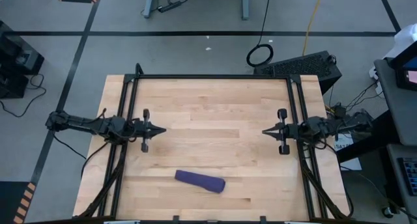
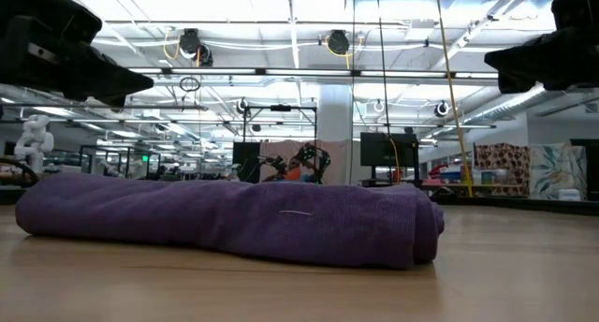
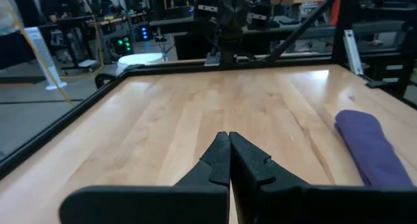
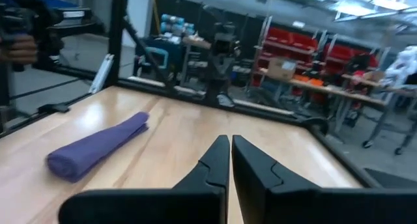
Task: Roll towel
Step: Return to Home Position
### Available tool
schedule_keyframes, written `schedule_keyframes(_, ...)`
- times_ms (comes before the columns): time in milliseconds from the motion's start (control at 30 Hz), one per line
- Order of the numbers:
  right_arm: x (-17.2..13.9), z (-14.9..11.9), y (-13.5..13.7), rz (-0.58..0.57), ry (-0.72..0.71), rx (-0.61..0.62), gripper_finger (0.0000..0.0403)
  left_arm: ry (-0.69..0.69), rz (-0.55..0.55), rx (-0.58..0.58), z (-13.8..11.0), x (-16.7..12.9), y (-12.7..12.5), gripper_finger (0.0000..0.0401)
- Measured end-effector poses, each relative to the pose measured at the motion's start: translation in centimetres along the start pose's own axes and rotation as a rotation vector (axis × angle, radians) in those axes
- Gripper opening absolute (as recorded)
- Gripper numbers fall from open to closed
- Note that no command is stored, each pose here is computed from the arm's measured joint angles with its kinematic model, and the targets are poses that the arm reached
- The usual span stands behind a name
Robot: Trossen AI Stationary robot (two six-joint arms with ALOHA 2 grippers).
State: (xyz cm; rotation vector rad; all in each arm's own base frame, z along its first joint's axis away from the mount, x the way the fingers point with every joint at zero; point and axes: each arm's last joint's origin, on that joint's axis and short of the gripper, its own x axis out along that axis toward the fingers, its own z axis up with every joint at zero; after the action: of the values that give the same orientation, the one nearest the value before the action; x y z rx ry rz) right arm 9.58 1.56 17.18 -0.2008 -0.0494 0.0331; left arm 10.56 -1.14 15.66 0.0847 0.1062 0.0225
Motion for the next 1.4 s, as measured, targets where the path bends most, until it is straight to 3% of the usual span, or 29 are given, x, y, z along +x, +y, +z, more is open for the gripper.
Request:
schedule_keyframes(100, 0.0, 0.3, -0.3, -0.022, -0.033, -0.005, 0.001, 0.004, 0.014, -0.009, 0.0, 0.0, 0.2, 0.0001)
schedule_keyframes(500, 0.0, -0.1, 0.0, 0.106, -0.009, 0.06, 0.001, 0.013, -0.004, -0.038, -0.1, 0.1, 0.4, 0.0001)
schedule_keyframes(967, 0.0, -0.2, 0.0, 0.105, 0.001, 0.09, 0.001, 0.017, -0.051, -0.088, -0.2, 0.0, 0.2, 0.0001)
schedule_keyframes(1167, 0.0, -0.2, 0.0, 0.104, 0.001, 0.09, 0.001, -0.066, -0.096, -0.095, 0.4, -0.5, 0.2, 0.0001)
schedule_keyframes(1400, 0.0, -0.2, 0.0, 0.104, 0.001, 0.09, 0.001, -0.129, -0.074, -0.055, 0.8, -0.9, 0.6, 0.0001)
